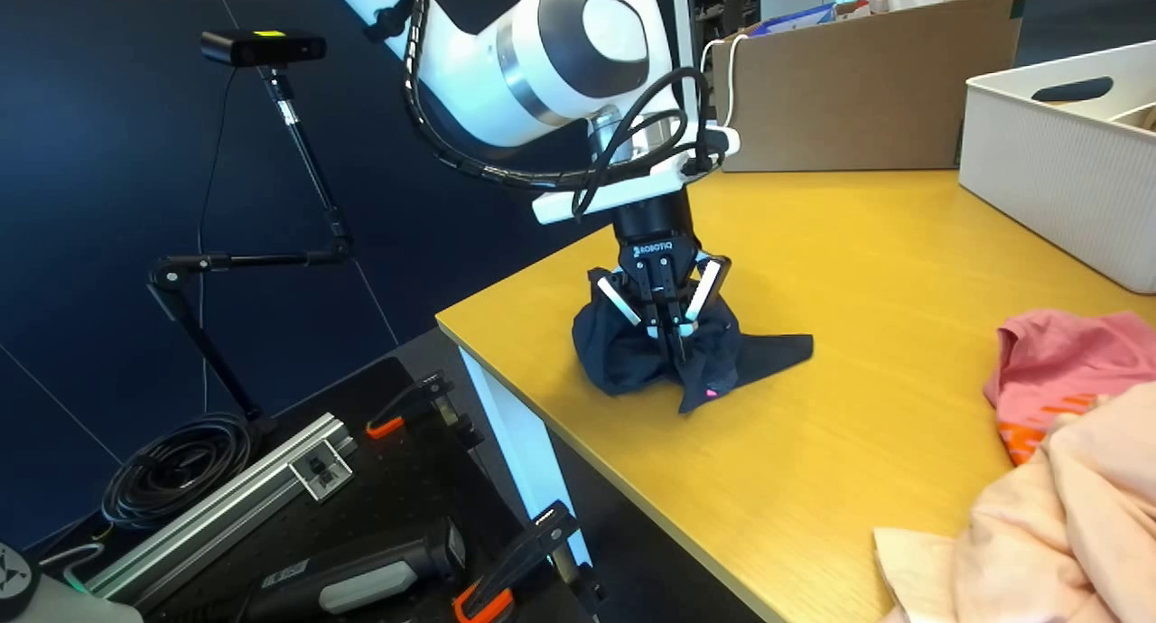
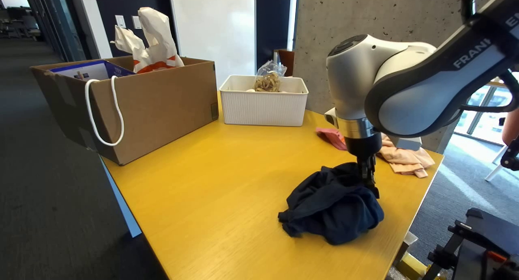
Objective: Move the dark blue t-shirt forwards then unfold it.
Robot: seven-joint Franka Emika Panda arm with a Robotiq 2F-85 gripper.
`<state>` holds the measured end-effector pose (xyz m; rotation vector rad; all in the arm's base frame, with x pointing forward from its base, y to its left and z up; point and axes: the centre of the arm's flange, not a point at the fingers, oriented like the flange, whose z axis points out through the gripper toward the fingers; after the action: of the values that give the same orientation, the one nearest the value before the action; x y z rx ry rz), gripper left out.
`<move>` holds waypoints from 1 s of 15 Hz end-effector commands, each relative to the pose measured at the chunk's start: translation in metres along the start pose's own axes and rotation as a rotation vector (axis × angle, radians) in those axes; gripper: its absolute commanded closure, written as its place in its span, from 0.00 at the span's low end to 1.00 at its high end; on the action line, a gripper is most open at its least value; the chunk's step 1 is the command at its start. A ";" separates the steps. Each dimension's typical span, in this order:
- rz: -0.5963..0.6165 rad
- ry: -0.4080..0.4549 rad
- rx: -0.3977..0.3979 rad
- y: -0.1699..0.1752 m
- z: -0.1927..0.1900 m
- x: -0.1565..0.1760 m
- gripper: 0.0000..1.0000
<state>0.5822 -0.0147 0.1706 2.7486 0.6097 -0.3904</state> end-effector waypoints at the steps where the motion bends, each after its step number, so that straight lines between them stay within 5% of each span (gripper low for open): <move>1: -0.015 0.032 -0.023 0.008 -0.015 0.000 1.00; 6: 0.017 0.096 -0.056 0.030 -0.058 -0.006 0.99; 15: 0.235 0.269 -0.071 0.141 -0.140 0.024 0.99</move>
<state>0.6590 -0.0634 0.3086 2.7617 0.4184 -0.0014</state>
